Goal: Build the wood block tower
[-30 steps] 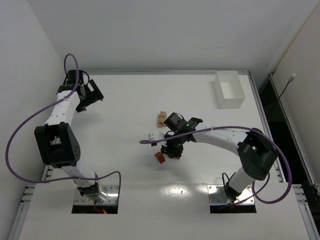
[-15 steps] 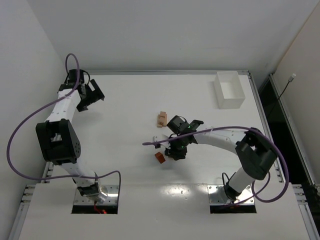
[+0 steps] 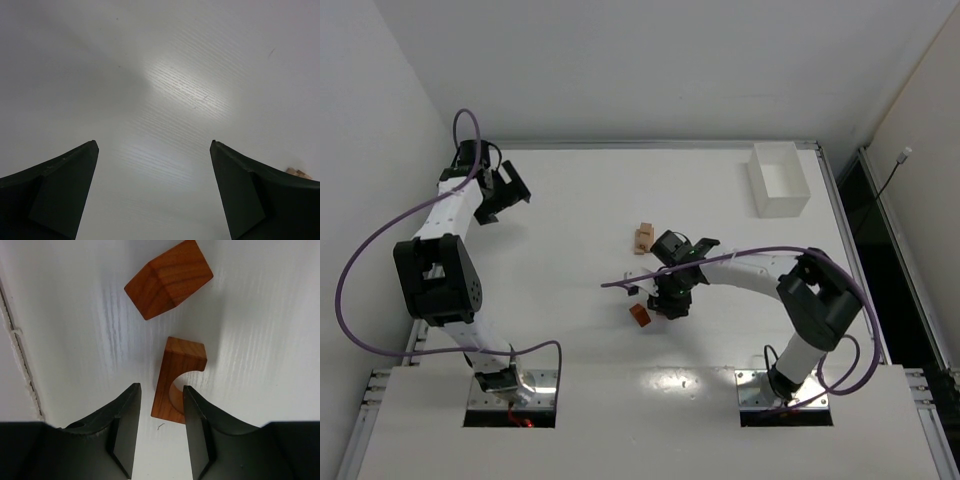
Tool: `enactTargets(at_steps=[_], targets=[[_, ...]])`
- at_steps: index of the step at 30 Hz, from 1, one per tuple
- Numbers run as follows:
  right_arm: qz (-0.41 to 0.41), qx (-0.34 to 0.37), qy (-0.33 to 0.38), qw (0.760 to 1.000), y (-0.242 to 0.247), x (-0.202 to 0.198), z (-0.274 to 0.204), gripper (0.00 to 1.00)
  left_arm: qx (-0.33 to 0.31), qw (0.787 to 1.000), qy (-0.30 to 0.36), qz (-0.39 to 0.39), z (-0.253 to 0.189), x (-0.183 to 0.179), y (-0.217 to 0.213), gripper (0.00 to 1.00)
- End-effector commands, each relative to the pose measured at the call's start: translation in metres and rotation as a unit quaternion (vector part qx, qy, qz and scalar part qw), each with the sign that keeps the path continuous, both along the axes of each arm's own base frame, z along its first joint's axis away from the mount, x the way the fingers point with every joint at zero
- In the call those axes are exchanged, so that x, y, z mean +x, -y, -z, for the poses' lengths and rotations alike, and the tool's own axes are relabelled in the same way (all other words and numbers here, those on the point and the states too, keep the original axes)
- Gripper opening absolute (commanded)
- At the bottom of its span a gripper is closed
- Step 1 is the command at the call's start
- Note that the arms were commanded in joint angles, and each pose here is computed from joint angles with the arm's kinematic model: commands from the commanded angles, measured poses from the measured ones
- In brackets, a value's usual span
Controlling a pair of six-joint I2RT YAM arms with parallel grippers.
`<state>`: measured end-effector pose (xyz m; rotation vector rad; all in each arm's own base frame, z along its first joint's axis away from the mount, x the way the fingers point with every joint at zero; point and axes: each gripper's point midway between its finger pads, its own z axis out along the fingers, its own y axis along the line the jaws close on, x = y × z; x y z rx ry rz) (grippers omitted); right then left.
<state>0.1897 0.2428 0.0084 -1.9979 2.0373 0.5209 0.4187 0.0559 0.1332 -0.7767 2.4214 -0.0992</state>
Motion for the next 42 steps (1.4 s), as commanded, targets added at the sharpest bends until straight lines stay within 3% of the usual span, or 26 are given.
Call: enactTargets(at_steps=[1, 7, 17, 21, 31, 37, 42], targets=[[-0.012, 0.031, 0.019, 0.999, -0.020, 0.012, -0.013, 0.36, -0.003, 1.000, 0.020, -0.004, -0.013, 0.010, -0.003, 0.93], [-0.011, 0.028, 0.022, 0.999, -0.021, 0.016, -0.010, 0.28, -0.007, 1.000, 0.016, -0.002, -0.009, 0.013, -0.002, 0.93], [-0.032, 0.005, 0.018, 0.999, -0.014, 0.006, 0.000, 0.28, -0.008, 1.000, 0.011, -0.002, -0.003, 0.010, -0.002, 0.93], [-0.032, 0.008, 0.021, 0.999, -0.015, 0.007, 0.000, 0.00, -0.008, 1.000, 0.011, -0.002, -0.004, 0.005, -0.001, 0.93], [0.050, 0.087, 0.015, 0.995, -0.048, 0.043, -0.048, 0.00, 0.005, 0.999, 0.014, 0.035, -0.006, -0.031, 0.025, 0.93], [0.136, 0.195, -0.039, 0.970, -0.086, 0.086, -0.108, 0.00, 0.033, 0.995, 0.052, 0.080, -0.028, -0.035, 0.031, 0.96], [0.244, 0.302, -0.117, 0.914, -0.112, 0.138, -0.163, 0.00, 0.031, 0.981, 0.081, 0.174, -0.040, -0.044, 0.052, 0.99]])
